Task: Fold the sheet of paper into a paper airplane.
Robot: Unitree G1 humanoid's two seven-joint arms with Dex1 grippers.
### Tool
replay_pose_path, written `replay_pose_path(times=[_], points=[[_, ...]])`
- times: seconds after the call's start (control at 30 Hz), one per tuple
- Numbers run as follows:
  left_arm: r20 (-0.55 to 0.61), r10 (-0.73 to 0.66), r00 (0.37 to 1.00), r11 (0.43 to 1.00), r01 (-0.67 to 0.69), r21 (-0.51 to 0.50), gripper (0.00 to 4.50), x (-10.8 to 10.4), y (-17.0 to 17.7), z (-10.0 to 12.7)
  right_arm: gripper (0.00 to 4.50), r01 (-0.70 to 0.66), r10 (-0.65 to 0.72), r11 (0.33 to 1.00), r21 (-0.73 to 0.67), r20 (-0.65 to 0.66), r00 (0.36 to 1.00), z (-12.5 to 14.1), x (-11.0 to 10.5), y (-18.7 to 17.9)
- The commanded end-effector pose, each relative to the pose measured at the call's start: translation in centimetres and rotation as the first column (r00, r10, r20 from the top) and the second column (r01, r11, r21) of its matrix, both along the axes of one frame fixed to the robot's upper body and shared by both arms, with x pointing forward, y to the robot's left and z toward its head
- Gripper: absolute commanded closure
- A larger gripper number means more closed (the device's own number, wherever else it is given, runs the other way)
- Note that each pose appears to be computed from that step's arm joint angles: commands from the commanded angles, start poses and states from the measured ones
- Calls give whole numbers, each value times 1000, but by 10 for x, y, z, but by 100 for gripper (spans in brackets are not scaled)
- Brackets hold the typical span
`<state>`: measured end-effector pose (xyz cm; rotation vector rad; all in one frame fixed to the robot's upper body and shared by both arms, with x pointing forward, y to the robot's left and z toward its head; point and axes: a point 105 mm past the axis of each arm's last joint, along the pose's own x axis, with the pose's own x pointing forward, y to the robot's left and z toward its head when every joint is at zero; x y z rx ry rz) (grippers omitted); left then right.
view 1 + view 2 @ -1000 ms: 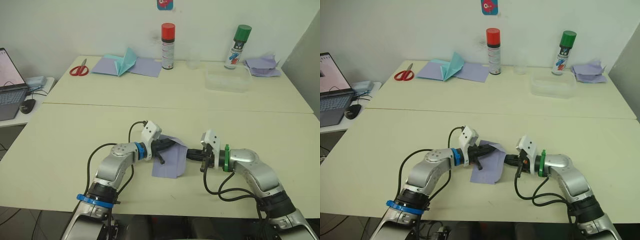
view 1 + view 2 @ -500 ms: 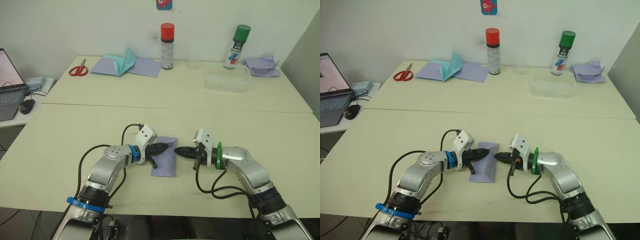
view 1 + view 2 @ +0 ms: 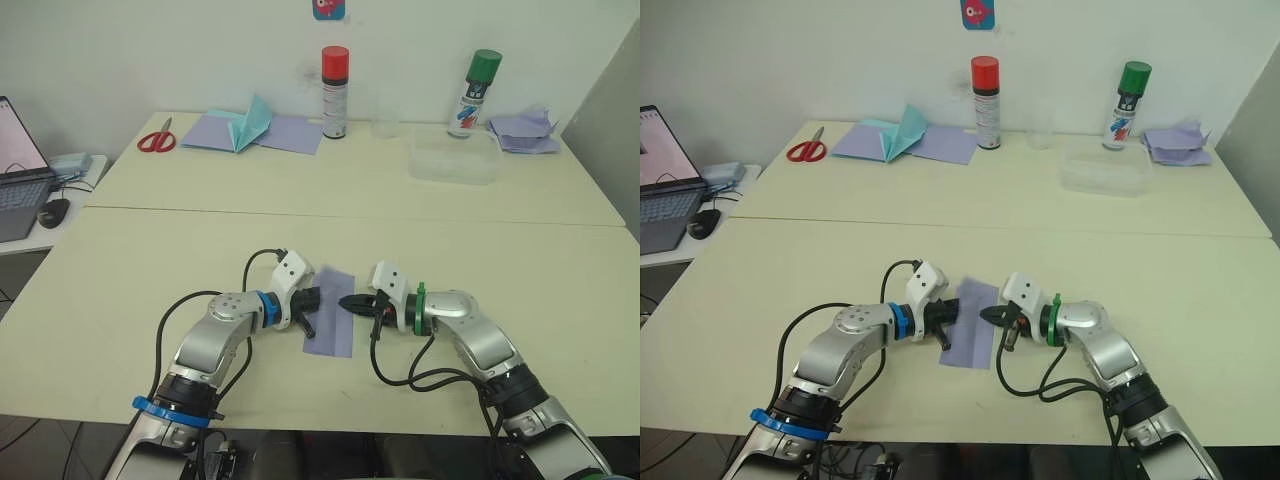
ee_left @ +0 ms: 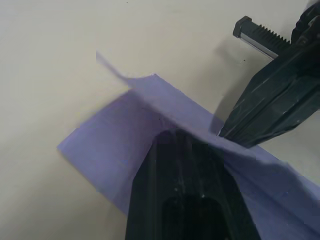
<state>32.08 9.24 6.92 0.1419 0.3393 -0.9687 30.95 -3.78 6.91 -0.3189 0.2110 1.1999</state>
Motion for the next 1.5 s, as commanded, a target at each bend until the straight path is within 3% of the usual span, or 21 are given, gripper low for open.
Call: replay_pose_path(times=[0.03, 0.33, 0.43, 0.57, 0.73, 0.93, 1.07, 1.17, 1.33, 1.5], points=[[0, 43, 999, 999, -43, 33, 450, 2, 13, -1, 446, 10, -9, 1000, -24, 35, 999, 0, 3, 4], [19, 102, 995, 986, -104, 134, 450, -5, 49, -2, 446, 6, -4, 998, -64, 35, 999, -8, 0, 6], [96, 136, 986, 985, -145, 90, 450, 0, 64, 22, 446, -2, 4, 997, -71, 32, 999, -10, 0, 7], [150, 132, 980, 990, -123, -67, 450, -1, 62, 57, 446, -16, 18, 997, -71, 27, 999, -10, -2, 9], [187, -34, 982, 991, 57, -119, 450, -14, 29, 86, 446, -33, 34, 997, -71, 23, 999, -10, -2, 10], [113, -155, 981, 988, 155, 8, 450, -23, 4, 53, 446, -27, 29, 997, -72, 23, 999, -8, 1, 7], [38, -192, 981, 968, 182, 171, 450, -26, 7, 9, 446, -7, 8, 998, -58, 22, 1000, 0, -2, -1], [8, -188, 982, 953, 181, 242, 450, -25, 15, -10, 446, -26, 27, 999, -22, 24, 999, 15, -11, -8], [-14, -210, 978, 938, 205, 278, 450, -27, 20, -23, 446, -126, 126, 992, 15, 16, 992, 28, -31, -14], [-8, -219, 976, 937, 213, 276, 450, -24, 18, -24, 446, -168, 169, 986, 18, -75, 983, 16, -47, -15]])
